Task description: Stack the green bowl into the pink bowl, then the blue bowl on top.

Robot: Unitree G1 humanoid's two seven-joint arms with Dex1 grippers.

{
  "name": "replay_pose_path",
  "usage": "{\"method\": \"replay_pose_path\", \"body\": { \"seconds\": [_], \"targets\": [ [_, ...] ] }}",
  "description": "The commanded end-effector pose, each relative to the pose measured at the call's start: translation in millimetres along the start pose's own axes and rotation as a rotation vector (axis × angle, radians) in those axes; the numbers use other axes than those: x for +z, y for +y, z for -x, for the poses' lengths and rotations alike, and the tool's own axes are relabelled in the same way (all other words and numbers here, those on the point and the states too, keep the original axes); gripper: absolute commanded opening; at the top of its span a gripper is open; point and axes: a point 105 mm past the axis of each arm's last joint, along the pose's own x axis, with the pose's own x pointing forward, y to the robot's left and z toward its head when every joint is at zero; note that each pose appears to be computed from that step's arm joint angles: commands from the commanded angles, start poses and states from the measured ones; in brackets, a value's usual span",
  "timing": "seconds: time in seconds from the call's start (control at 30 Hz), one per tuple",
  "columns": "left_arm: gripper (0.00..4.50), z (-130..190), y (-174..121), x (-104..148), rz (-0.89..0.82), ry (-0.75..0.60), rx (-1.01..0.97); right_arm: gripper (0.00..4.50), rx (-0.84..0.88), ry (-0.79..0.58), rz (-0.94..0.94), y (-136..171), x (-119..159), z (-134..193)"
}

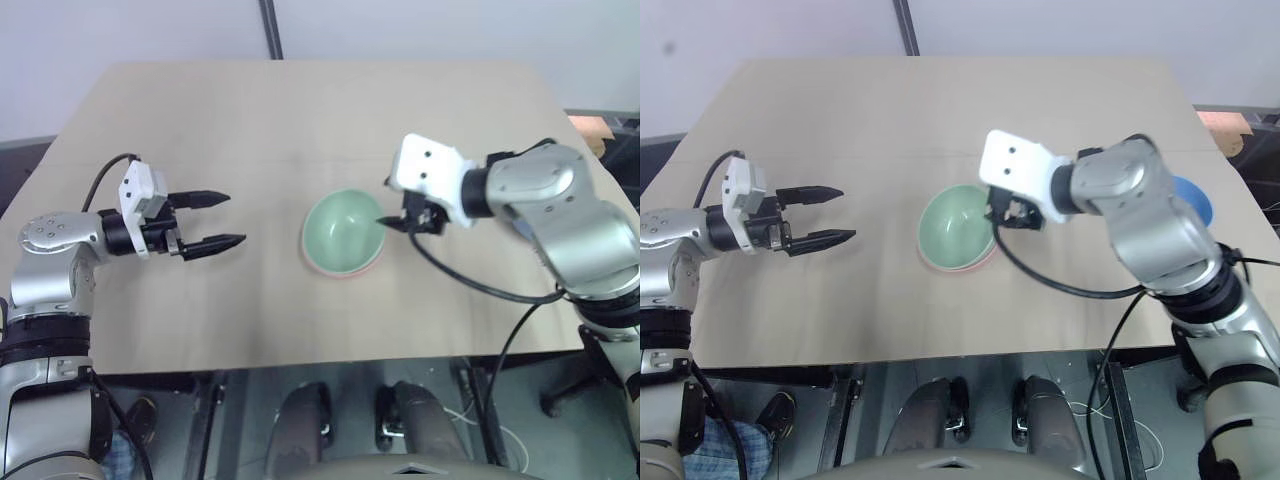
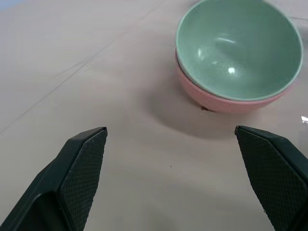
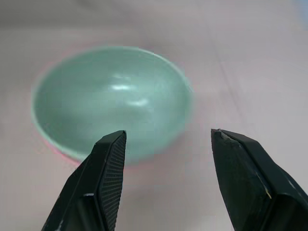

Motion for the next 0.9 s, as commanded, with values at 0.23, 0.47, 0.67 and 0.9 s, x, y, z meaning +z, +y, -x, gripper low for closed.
{"method": "replay_pose_path", "body": {
  "seconds": [0.23,0.47,0.67,0.9],
  "targets": [
    [4.50,5,1,8,-0.043,-0.006,0.008,3.07,-0.222,0.289,-0.110,-32,-102,36],
    [4.50,5,1,8,-0.044,-0.009,0.007,3.07,-0.294,0.397,-0.113,-34,-136,50],
    [4.50,5,1,8,-0.043,-0.011,0.004,3.07,-0.398,0.472,-0.163,-46,-161,66],
    [4.50,2,0,10,-0.046,-0.021,-0.015,3.07,-0.436,0.563,-0.324,-41,-201,76]
  ]
}}
